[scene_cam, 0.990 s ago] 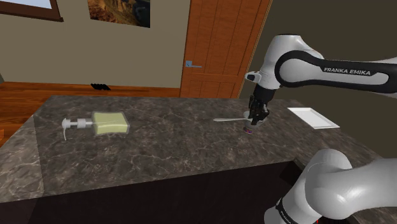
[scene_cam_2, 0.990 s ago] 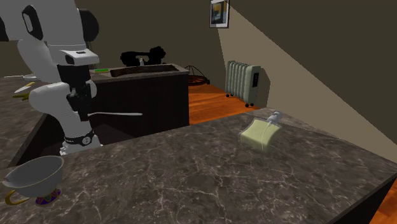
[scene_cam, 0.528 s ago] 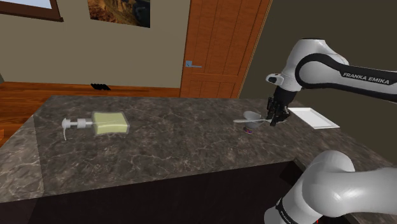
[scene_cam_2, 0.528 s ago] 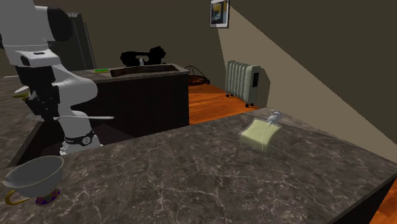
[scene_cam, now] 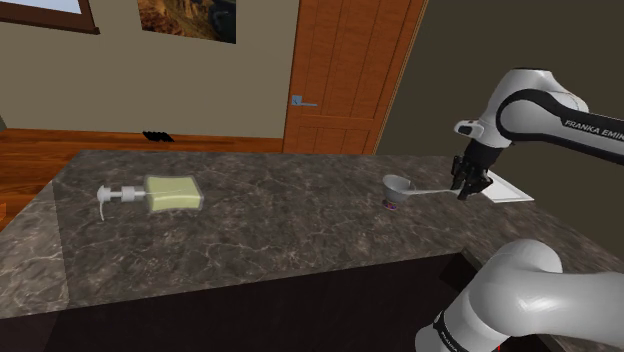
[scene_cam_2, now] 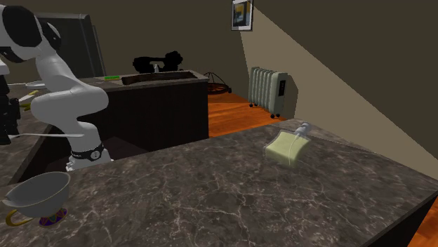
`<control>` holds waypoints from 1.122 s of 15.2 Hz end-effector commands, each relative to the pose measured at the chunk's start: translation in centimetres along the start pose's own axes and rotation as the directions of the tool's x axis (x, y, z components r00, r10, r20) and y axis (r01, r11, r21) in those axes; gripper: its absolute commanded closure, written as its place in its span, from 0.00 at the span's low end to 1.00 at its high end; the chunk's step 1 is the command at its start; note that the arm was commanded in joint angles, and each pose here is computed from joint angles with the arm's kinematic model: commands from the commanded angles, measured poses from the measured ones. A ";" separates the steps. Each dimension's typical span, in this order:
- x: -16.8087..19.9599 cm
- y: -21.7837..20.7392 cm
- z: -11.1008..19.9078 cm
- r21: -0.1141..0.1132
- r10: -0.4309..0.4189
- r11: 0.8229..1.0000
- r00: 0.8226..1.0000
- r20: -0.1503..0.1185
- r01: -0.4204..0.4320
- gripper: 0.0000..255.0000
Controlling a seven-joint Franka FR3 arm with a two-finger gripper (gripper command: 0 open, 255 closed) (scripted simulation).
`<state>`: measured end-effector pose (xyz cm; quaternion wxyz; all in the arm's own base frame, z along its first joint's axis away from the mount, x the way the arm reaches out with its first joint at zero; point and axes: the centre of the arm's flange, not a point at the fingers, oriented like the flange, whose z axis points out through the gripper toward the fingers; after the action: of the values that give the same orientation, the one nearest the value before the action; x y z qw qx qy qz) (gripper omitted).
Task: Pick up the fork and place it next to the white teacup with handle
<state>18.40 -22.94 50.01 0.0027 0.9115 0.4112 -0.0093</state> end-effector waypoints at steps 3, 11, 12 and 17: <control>-1.6 -0.1 1.6 0.000 -0.002 1.000 1.000 0.001 0.002 1.00; -1.5 0.0 5.8 0.000 -0.002 1.000 1.000 0.001 0.002 1.00; -1.5 0.0 6.3 0.000 -0.002 1.000 1.000 0.001 0.002 1.00; -1.5 0.0 9.0 0.000 -0.002 1.000 1.000 0.001 0.002 1.00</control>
<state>17.30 -24.04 41.55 0.0028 0.9111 0.4120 -0.0101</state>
